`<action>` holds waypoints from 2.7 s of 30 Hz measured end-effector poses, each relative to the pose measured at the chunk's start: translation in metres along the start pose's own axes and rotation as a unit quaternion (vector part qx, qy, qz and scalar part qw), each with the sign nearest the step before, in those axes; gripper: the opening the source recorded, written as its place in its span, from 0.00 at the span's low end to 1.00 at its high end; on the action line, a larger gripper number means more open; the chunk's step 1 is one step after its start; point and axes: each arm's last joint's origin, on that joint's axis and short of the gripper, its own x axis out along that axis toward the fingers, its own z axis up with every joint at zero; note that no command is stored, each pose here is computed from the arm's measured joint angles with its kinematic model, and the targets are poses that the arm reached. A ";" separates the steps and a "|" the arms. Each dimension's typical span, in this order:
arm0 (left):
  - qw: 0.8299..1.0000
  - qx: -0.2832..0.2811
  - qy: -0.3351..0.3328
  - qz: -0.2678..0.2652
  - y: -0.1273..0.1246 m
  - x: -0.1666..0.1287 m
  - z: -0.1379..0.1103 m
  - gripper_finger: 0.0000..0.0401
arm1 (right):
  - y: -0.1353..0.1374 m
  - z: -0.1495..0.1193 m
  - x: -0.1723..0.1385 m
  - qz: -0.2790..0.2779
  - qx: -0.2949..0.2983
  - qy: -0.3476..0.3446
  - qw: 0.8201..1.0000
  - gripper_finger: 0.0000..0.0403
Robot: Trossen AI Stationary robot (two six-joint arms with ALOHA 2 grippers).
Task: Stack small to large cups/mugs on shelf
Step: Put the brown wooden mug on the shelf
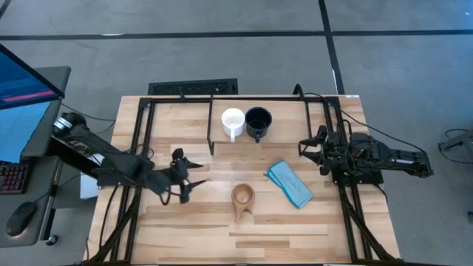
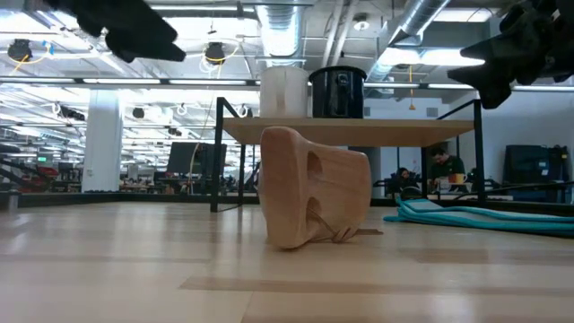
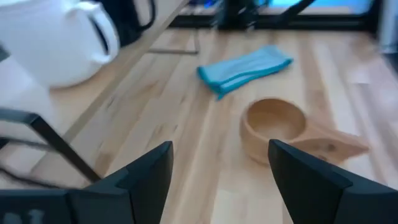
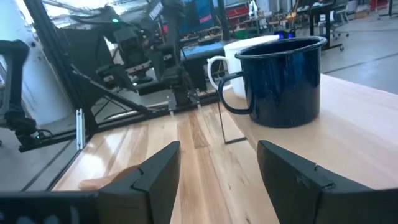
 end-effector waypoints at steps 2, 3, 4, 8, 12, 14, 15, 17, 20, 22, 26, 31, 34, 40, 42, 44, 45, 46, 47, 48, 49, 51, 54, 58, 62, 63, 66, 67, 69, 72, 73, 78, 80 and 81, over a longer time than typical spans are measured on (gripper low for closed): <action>1.000 0.012 -0.023 -0.015 0.008 -0.007 -0.008 0.63 | 0.000 0.001 0.000 0.001 0.000 -0.005 1.000 0.58; 0.999 0.018 -0.036 -0.023 0.012 -0.010 -0.011 0.63 | 0.000 0.001 0.000 0.001 0.000 -0.006 1.000 0.58; 0.998 0.023 -0.045 -0.032 0.016 -0.014 -0.014 0.63 | 0.000 0.001 0.000 0.001 0.000 -0.007 1.000 0.58; 0.996 0.009 -0.073 -0.052 0.032 -0.024 -0.025 0.63 | 0.001 0.005 0.000 0.005 0.000 -0.028 1.000 0.58; 0.994 0.024 -0.081 -0.073 0.043 -0.029 -0.033 0.63 | 0.002 0.010 0.000 0.008 -0.020 -0.050 0.999 0.58; 0.992 0.031 -0.081 -0.086 0.045 -0.029 -0.036 0.63 | 0.002 0.011 -0.001 0.008 -0.040 -0.055 0.998 0.58; 0.992 0.030 -0.084 -0.094 0.046 -0.030 -0.037 0.63 | 0.002 0.011 -0.001 0.007 -0.049 -0.055 0.997 0.58; 0.990 0.028 -0.092 -0.108 0.048 -0.032 -0.037 0.63 | 0.002 0.011 -0.001 0.007 -0.058 -0.056 0.997 0.58; 0.987 0.027 -0.097 -0.123 0.049 -0.031 -0.040 0.63 | 0.002 0.011 -0.001 0.007 -0.062 -0.056 0.996 0.58; 0.985 0.030 -0.105 -0.131 0.049 -0.031 -0.040 0.63 | 0.002 0.011 -0.001 0.007 -0.063 -0.056 0.996 0.58; 0.984 0.046 -0.102 -0.141 0.048 -0.030 -0.046 0.63 | 0.002 0.012 -0.001 0.007 -0.058 -0.063 0.996 0.58; 0.981 0.051 -0.127 -0.136 0.048 -0.030 -0.043 0.63 | 0.002 0.014 -0.001 0.008 -0.056 -0.072 0.996 0.58; 0.975 0.075 -0.144 -0.151 0.050 -0.033 -0.041 0.63 | 0.002 0.014 -0.001 0.009 -0.048 -0.074 0.996 0.58; 0.973 0.066 -0.147 -0.164 0.064 -0.043 -0.041 0.63 | 0.002 0.014 -0.001 0.009 -0.048 -0.074 0.996 0.58; 0.977 0.052 -0.136 -0.157 0.071 -0.045 -0.043 0.63 | 0.003 0.014 -0.001 0.009 -0.048 -0.075 0.996 0.58; 0.974 0.043 -0.142 -0.169 0.075 -0.049 -0.043 0.63 | 0.003 0.015 -0.001 0.009 -0.048 -0.077 0.996 0.58; 0.972 0.044 -0.151 -0.174 0.077 -0.051 -0.042 0.63 | 0.003 0.015 -0.001 0.009 -0.048 -0.077 0.996 0.58; 0.970 0.048 -0.160 -0.178 0.079 -0.053 -0.041 0.63 | 0.003 0.015 -0.001 0.009 -0.048 -0.076 0.996 0.58; 0.968 0.053 -0.168 -0.177 0.080 -0.055 -0.041 0.63 | 0.002 0.014 -0.001 0.008 -0.048 -0.074 0.996 0.58; 0.968 0.056 -0.173 -0.174 0.082 -0.056 -0.040 0.63 | 0.002 0.013 -0.001 0.007 -0.050 -0.070 0.996 0.58; 0.967 0.060 -0.177 -0.171 0.083 -0.056 -0.040 0.63 | 0.002 0.013 0.000 0.006 -0.052 -0.064 0.997 0.58; 0.969 0.064 -0.176 -0.164 0.085 -0.056 -0.041 0.63 | 0.002 0.010 0.002 0.001 -0.052 -0.051 0.997 0.58; 0.972 0.065 -0.160 -0.158 0.087 -0.055 -0.043 0.63 | 0.000 0.009 0.006 -0.025 -0.052 -0.041 0.997 0.58; 0.976 0.059 -0.149 -0.151 0.089 -0.053 -0.045 0.63 | -0.002 0.006 0.012 -0.042 -0.052 -0.016 0.998 0.58; 0.977 0.059 -0.145 -0.148 0.089 -0.053 -0.045 0.63 | 0.000 0.005 0.019 -0.034 -0.049 -0.002 0.998 0.58; 0.977 0.060 -0.145 -0.148 0.089 -0.053 -0.045 0.63 | 0.002 0.007 0.021 -0.030 -0.049 0.004 0.998 0.58; 0.977 0.063 -0.144 -0.147 0.089 -0.053 -0.046 0.63 | 0.008 0.020 0.027 -0.015 -0.057 0.013 0.998 0.58; 0.977 0.063 -0.144 -0.147 0.089 -0.053 -0.046 0.63 | 0.010 0.026 0.029 -0.009 -0.064 0.013 0.998 0.58; 0.977 0.063 -0.143 -0.147 0.089 -0.053 -0.046 0.63 | 0.016 0.038 0.033 0.002 -0.081 0.015 0.997 0.58; 0.977 0.063 -0.143 -0.147 0.089 -0.053 -0.046 0.63 | 0.024 0.055 0.041 0.019 -0.094 0.024 0.995 0.58; 0.977 0.063 -0.143 -0.147 0.089 -0.053 -0.046 0.63 | 0.027 0.059 0.044 0.023 -0.097 0.035 0.994 0.58; 0.976 0.078 -0.144 -0.140 0.090 -0.052 -0.046 0.63 | 0.039 0.076 0.062 0.012 -0.068 0.119 0.991 0.58; 0.976 0.085 -0.143 -0.139 0.090 -0.052 -0.047 0.63 | 0.044 0.082 0.070 0.011 -0.068 0.147 0.987 0.58; 0.976 0.088 -0.140 -0.139 0.090 -0.052 -0.047 0.63 | 0.047 0.086 0.075 0.013 -0.070 0.156 0.985 0.58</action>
